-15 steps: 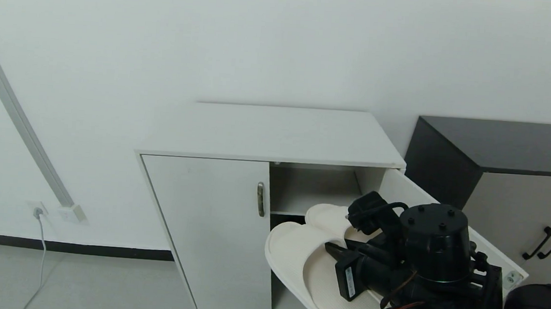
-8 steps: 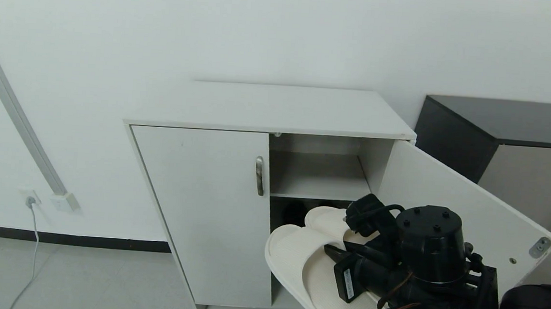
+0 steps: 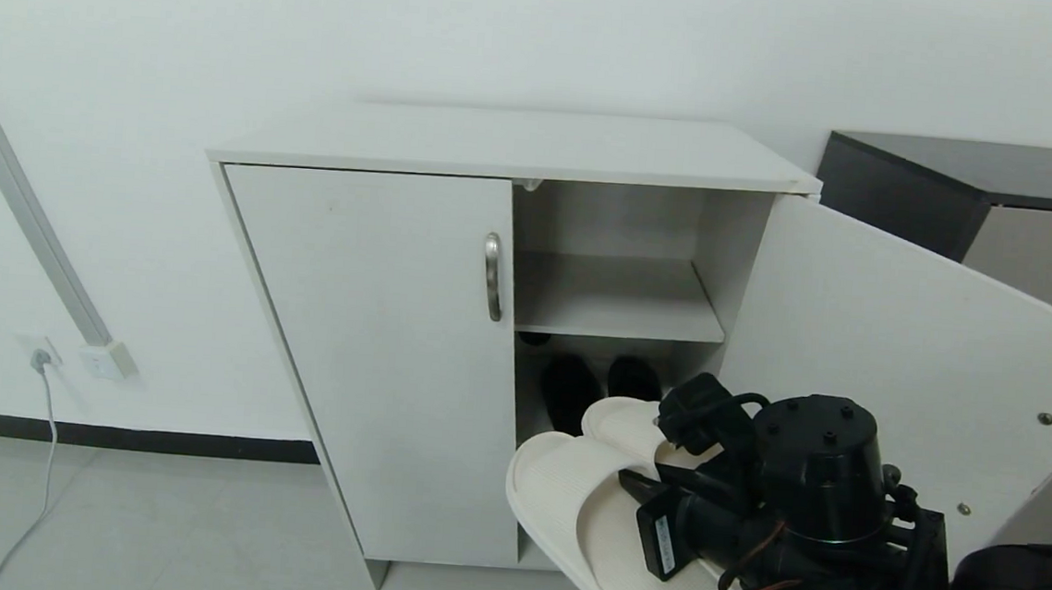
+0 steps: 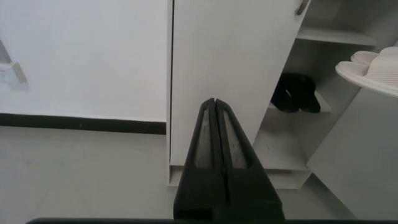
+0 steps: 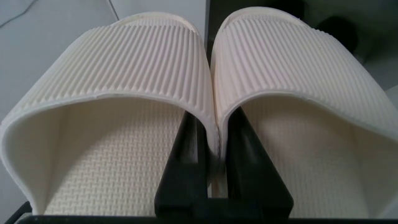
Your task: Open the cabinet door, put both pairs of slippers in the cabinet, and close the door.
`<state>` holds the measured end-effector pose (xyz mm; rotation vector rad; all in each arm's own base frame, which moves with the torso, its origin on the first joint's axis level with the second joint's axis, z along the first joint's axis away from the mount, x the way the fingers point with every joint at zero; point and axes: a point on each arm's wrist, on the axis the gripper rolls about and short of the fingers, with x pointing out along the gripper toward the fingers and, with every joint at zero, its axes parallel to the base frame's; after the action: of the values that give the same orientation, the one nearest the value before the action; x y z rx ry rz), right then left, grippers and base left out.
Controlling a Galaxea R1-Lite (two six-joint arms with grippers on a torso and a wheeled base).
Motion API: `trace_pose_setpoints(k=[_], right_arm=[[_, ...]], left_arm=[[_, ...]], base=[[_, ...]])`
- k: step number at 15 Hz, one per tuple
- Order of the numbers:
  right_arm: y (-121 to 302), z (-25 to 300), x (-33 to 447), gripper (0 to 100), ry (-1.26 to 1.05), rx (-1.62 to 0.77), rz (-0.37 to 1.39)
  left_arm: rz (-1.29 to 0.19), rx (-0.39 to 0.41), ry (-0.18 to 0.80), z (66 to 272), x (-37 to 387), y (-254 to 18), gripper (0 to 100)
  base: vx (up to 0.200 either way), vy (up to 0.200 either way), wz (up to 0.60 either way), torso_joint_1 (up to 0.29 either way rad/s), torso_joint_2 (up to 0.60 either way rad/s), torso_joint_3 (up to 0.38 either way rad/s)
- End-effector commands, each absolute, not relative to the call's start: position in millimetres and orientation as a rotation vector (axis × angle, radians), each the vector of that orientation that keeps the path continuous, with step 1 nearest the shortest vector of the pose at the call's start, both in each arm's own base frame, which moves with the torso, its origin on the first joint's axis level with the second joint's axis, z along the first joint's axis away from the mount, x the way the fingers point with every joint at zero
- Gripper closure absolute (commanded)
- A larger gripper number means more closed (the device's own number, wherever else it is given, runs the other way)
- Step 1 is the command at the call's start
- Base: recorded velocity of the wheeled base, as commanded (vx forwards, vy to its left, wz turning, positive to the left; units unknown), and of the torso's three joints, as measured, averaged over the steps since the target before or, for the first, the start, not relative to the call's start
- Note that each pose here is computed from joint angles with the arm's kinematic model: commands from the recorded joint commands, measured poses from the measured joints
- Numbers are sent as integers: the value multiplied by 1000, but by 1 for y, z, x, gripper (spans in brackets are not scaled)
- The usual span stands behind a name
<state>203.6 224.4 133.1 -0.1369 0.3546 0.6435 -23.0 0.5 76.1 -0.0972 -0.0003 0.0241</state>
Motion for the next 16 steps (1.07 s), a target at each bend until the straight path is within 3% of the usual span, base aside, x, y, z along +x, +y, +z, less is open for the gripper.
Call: trace_pose_setpoints(k=[1, 5, 13, 16], right_arm=[[225, 131, 204, 100, 360, -140, 644], [227, 126, 206, 100, 344, -131, 644], [231, 120, 213, 100, 320, -131, 597], [259, 125, 229, 100, 246, -128, 421]], left_arm=[[25, -97, 0, 76, -23, 0, 100], [25, -97, 0, 76, -23, 0, 100], [25, -97, 0, 76, -23, 0, 100], [25, -98, 0, 76, -23, 0, 100]], base=[[0, 0, 0, -71, 447, 369], [0, 0, 0, -39, 433, 399], [0, 0, 0, 0, 17, 15], [0, 0, 0, 1, 146, 105]])
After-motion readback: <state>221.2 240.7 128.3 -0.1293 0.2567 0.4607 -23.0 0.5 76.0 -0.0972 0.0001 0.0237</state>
